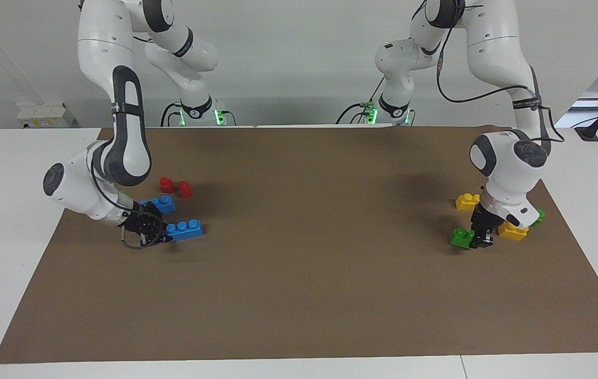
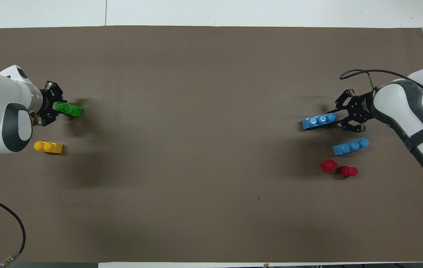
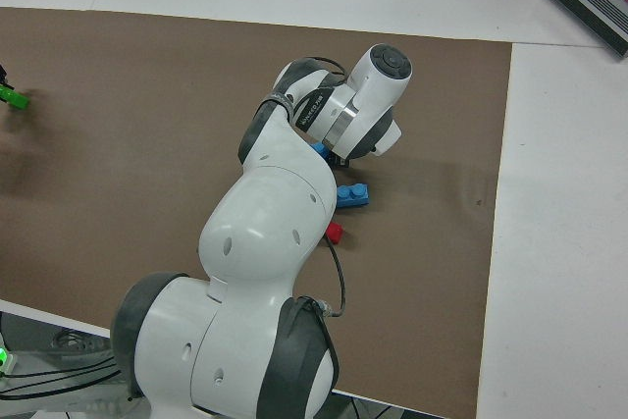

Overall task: Remove green block with left arm and hold with right
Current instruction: 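Carry the green block toward the yellow block while the right gripper carries blue away, then lower and release the blue block with the right gripper while the left gripper lowers green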

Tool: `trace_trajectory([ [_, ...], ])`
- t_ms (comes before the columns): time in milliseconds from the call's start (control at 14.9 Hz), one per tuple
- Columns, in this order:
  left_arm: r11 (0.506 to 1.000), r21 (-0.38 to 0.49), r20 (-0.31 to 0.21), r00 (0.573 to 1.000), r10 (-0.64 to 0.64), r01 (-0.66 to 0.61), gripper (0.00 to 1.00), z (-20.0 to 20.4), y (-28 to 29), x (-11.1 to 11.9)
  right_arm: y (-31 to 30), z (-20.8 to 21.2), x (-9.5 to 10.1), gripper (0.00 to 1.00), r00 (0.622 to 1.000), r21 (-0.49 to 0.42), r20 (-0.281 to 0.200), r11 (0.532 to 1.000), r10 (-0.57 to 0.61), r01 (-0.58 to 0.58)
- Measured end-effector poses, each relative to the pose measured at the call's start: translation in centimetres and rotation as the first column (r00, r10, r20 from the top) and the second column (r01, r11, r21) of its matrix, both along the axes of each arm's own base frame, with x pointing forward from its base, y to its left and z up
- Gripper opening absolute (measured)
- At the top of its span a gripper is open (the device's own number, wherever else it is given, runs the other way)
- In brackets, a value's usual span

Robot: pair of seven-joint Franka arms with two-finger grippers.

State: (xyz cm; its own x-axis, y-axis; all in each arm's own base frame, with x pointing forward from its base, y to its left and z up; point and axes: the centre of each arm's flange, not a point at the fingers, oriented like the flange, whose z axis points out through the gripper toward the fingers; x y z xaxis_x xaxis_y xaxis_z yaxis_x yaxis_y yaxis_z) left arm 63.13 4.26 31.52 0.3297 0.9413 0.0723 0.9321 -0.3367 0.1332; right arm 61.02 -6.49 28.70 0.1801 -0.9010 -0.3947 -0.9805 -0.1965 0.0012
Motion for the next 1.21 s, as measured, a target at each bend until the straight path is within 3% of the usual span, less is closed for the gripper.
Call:
trace_trajectory([
  [134, 1.000, 0.005, 0.002, 1.000, -0.019, 0.019, 0.35, 0.0, 0.6, 0.0, 0.0, 0.1, 0.0, 0.39, 1.000, -0.002, 0.002, 1.000, -0.007, 0.007],
  [201, 1.000, 0.006, 0.003, 1.000, -0.027, 0.027, 0.41, 0.0, 0.8, 0.0, 0.0, 0.4, 0.1, 0.44, 1.000, -0.003, 0.003, 1.000, -0.014, 0.014],
  [469, 0.998, 0.010, 0.004, 0.999, -0.054, 0.054, 0.84, 0.0, 0.8, 0.0, 0.4, 2.5, 0.6, 0.85, 0.999, -0.007, 0.032, 1.000, -0.025, 0.025],
  [603, 0.998, 0.012, 0.012, 0.998, -0.061, 0.061, 1.00, 0.4, 0.8, 0.3, 0.5, 4.4, 0.9, 0.90, 0.998, -0.021, 0.062, 1.000, -0.013, 0.014],
  [737, 0.997, 0.015, 0.024, 0.997, -0.072, 0.072, 1.00, 1.4, 0.6, 0.6, 0.4, 6.9, 1.0, 1.00, 0.995, -0.074, 0.080, 0.996, 0.051, -0.045],
  [871, 0.992, 0.029, 0.023, 0.992, -0.125, 0.124, 1.00, 2.7, 0.5, 0.9, 0.5, 10.3, 1.3, 1.00, 0.986, -0.117, 0.093, 0.985, 0.139, -0.128],
  [1072, 0.953, 0.082, -0.031, 0.956, -0.291, 0.293, 1.00, 5.1, 0.3, 0.3, 0.6, 15.3, 1.6, 1.00, 0.948, -0.154, 0.113, 0.948, 0.296, -0.278],
  [1206, 0.904, 0.100, -0.075, 0.909, -0.409, 0.415, 1.00, 6.9, -0.1, -0.3, 0.5, 18.2, 1.3, 1.00, 0.903, -0.188, 0.119, 0.902, 0.413, -0.388],
])
